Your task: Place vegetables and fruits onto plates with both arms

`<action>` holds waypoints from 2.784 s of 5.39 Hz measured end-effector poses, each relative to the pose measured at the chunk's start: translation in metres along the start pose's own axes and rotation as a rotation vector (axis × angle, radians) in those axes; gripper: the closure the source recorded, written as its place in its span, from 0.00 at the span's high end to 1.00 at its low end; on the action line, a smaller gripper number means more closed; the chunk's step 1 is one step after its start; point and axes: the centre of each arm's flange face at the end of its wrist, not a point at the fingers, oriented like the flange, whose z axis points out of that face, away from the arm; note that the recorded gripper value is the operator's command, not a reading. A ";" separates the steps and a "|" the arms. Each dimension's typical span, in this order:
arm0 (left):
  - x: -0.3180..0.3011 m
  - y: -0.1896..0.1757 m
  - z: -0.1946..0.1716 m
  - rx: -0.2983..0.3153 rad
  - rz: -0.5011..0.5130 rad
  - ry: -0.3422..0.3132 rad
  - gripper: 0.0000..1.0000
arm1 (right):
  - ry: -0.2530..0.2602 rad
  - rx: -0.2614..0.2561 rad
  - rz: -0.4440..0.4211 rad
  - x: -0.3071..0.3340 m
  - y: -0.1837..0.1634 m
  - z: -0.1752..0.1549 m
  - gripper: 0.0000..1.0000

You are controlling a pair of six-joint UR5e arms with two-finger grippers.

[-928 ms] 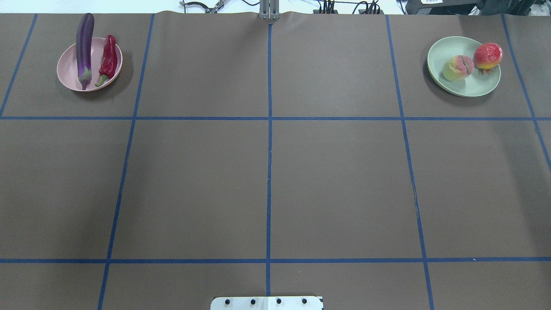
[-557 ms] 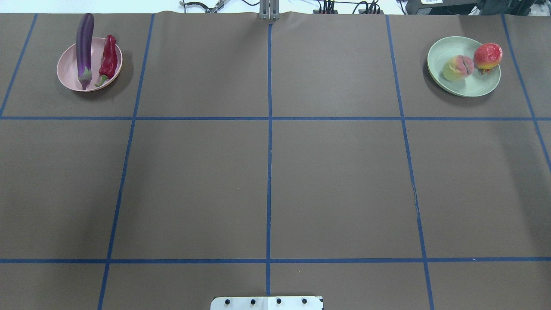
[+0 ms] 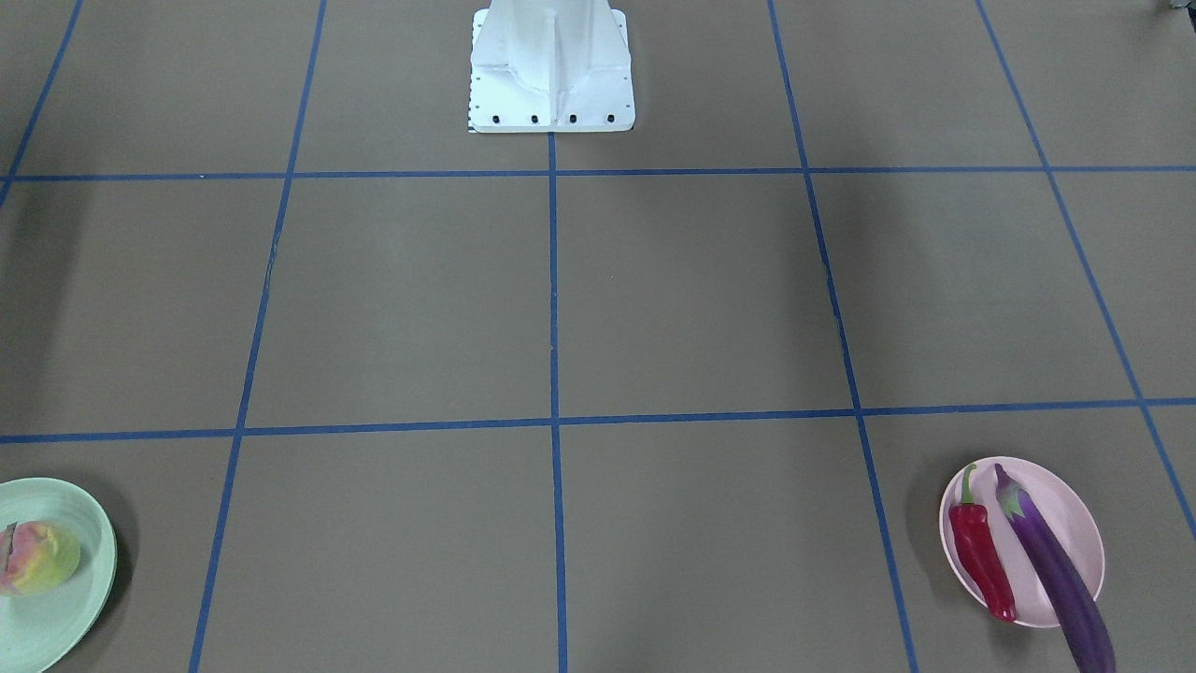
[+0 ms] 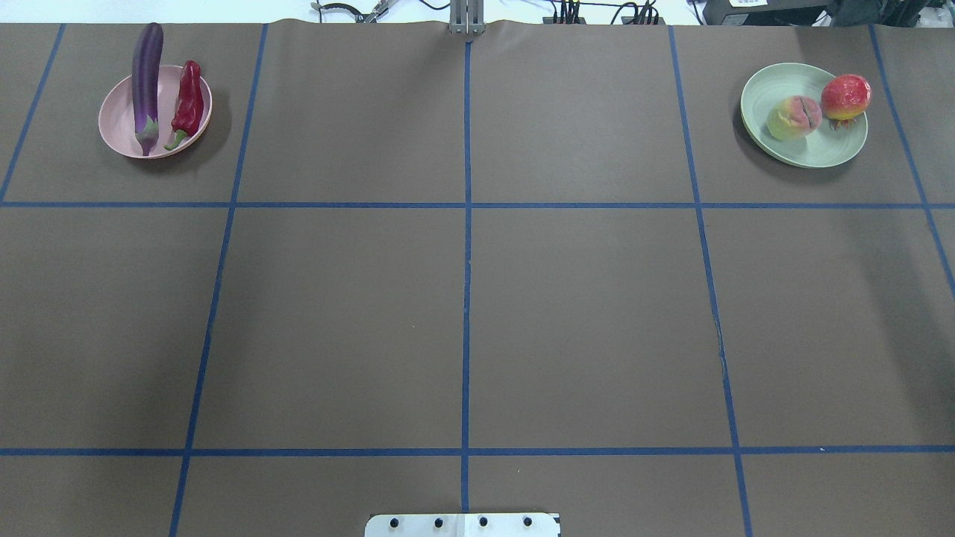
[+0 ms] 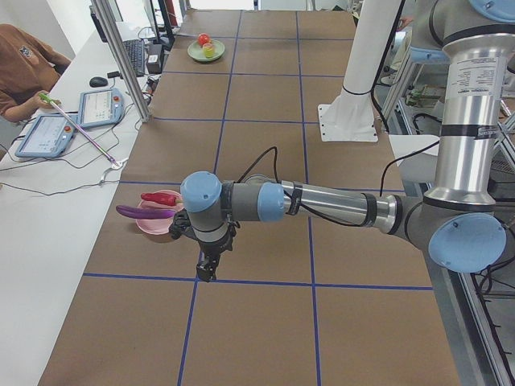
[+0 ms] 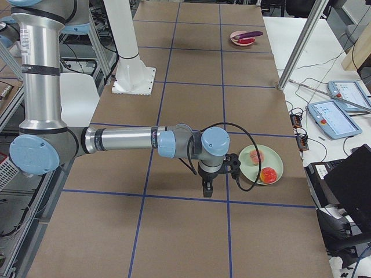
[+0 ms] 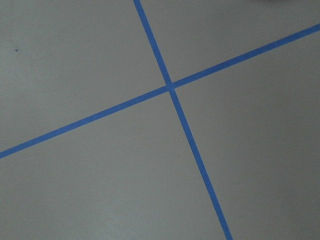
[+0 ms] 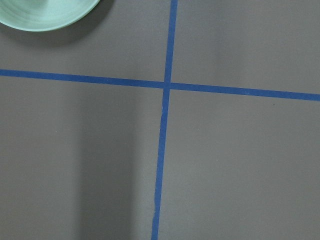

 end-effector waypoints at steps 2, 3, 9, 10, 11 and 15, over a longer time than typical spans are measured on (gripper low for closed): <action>0.002 0.000 -0.003 0.004 0.005 -0.003 1.00 | -0.006 0.006 -0.005 -0.010 0.001 -0.003 1.00; 0.002 0.000 -0.003 0.005 0.005 -0.004 1.00 | -0.008 0.009 -0.008 -0.012 0.001 -0.005 1.00; -0.004 0.020 0.012 -0.025 -0.011 -0.001 1.00 | -0.010 -0.008 0.003 -0.005 0.008 0.003 1.00; -0.003 0.018 0.011 -0.022 -0.010 -0.002 1.00 | -0.010 -0.012 0.005 -0.003 0.011 0.005 1.00; -0.002 0.015 0.009 -0.020 -0.008 -0.003 1.00 | -0.010 -0.017 0.008 -0.001 0.014 0.007 1.00; -0.001 0.013 0.008 -0.017 -0.005 -0.004 1.00 | -0.013 -0.016 0.007 -0.001 0.014 0.007 1.00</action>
